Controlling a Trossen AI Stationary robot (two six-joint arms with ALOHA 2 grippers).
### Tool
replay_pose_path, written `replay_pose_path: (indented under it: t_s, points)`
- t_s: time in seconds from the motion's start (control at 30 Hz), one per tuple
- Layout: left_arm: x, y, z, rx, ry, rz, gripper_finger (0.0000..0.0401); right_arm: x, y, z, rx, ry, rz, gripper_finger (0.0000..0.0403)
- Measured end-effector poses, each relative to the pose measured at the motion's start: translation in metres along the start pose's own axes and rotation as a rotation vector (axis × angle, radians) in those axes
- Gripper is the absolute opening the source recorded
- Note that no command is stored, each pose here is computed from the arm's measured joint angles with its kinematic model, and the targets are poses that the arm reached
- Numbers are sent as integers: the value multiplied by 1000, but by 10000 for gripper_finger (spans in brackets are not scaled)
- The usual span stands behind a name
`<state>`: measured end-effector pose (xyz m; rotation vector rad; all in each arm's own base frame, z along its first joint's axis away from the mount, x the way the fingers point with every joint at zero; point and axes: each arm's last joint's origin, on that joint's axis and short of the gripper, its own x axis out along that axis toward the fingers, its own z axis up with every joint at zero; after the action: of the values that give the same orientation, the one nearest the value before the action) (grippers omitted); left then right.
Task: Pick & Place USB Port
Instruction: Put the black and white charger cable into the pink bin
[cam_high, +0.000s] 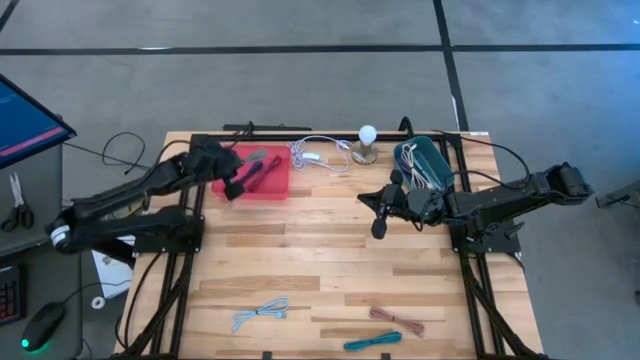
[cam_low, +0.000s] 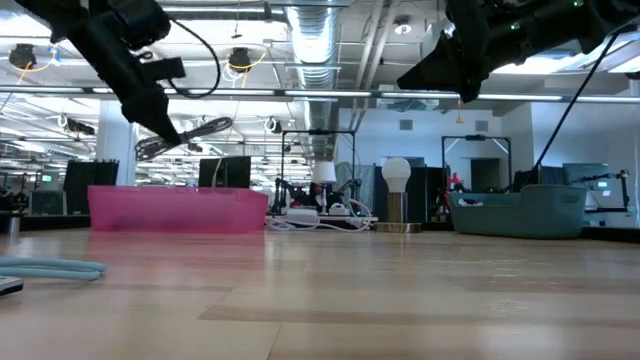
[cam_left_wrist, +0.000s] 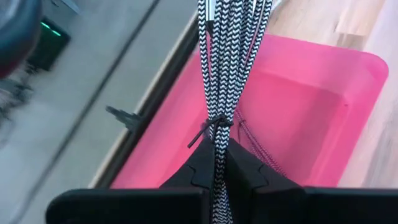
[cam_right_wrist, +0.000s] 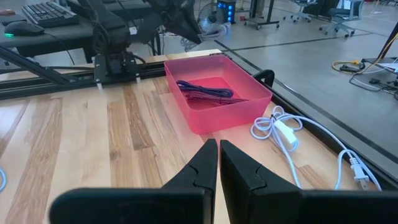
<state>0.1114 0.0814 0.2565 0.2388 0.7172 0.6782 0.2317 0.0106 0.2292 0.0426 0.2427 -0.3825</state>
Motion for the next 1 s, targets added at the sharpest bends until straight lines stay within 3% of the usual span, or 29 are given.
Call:
replay_pose_path:
  t_s: [0.3, 0.73, 1.0]
  points:
    - [47, 17, -5, -100, 81, -88, 15, 0, 0, -2, -11, 20, -2, 10]
    - [102, 19, -32, -150, 342, -147, 16, 0, -1, -4, -19, 39, -5, 11]
    - [112, 18, -35, -188, 350, -140, 80, 0, -1, -5, -22, 44, -5, 11]
